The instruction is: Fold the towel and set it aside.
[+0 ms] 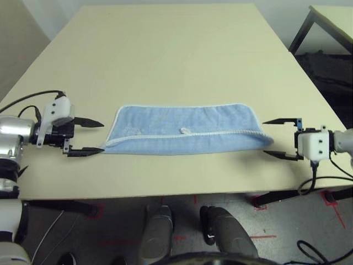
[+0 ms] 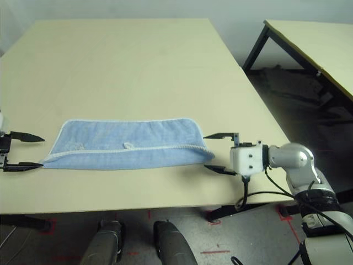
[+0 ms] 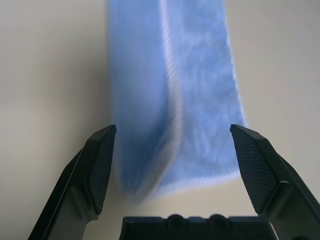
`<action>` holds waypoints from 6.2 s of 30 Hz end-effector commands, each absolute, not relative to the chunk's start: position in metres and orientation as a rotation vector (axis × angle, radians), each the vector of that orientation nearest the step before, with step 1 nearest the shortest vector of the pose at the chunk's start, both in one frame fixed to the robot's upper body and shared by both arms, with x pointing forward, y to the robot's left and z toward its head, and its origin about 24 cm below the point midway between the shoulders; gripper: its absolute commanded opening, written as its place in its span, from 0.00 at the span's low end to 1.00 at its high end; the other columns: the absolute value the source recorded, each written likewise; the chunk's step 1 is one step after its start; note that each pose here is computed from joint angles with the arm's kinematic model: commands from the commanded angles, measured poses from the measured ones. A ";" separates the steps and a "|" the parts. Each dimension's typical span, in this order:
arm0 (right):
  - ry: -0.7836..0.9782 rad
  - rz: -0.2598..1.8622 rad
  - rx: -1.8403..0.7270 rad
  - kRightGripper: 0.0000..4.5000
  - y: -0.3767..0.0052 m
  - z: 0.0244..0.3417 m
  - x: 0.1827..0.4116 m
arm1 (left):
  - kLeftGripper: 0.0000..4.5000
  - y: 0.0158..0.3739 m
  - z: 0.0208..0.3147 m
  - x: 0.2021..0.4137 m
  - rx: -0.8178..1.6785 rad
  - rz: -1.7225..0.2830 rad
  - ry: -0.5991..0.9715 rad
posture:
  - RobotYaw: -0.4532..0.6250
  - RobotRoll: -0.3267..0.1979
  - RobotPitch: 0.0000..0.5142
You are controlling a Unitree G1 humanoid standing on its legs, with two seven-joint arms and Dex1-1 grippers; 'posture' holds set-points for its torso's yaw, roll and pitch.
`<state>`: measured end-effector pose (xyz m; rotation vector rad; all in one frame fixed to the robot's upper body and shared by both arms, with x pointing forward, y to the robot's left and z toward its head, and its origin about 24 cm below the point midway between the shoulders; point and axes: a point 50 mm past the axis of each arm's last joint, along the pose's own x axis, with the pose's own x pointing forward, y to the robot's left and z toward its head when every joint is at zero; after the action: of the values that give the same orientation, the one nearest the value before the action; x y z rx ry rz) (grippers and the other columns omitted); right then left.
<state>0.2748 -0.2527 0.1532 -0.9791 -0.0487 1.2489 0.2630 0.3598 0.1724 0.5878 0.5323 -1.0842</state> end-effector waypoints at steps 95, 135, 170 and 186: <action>0.617 1.232 -0.822 0.00 -0.204 0.264 0.330 | 0.01 0.301 0.267 0.294 0.528 -1.058 0.745 | 0.46 0.62 0.32; 0.151 1.132 -1.262 0.00 -0.243 0.158 0.315 | 0.01 0.355 0.181 0.304 0.928 -0.888 0.514 | 0.46 0.62 0.38; 0.449 1.337 -0.779 0.00 -0.227 0.211 0.319 | 0.01 0.348 0.203 0.298 0.665 -1.032 0.553 | 0.45 0.62 0.37; 0.343 1.143 -0.852 0.00 -0.225 0.217 0.370 | 0.01 0.363 0.203 0.306 0.696 -0.876 0.578 | 0.45 0.62 0.37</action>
<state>0.3677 -0.2231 0.2201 -0.8301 0.3312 1.1598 0.3072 0.3596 0.2050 0.6907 0.5550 -0.8940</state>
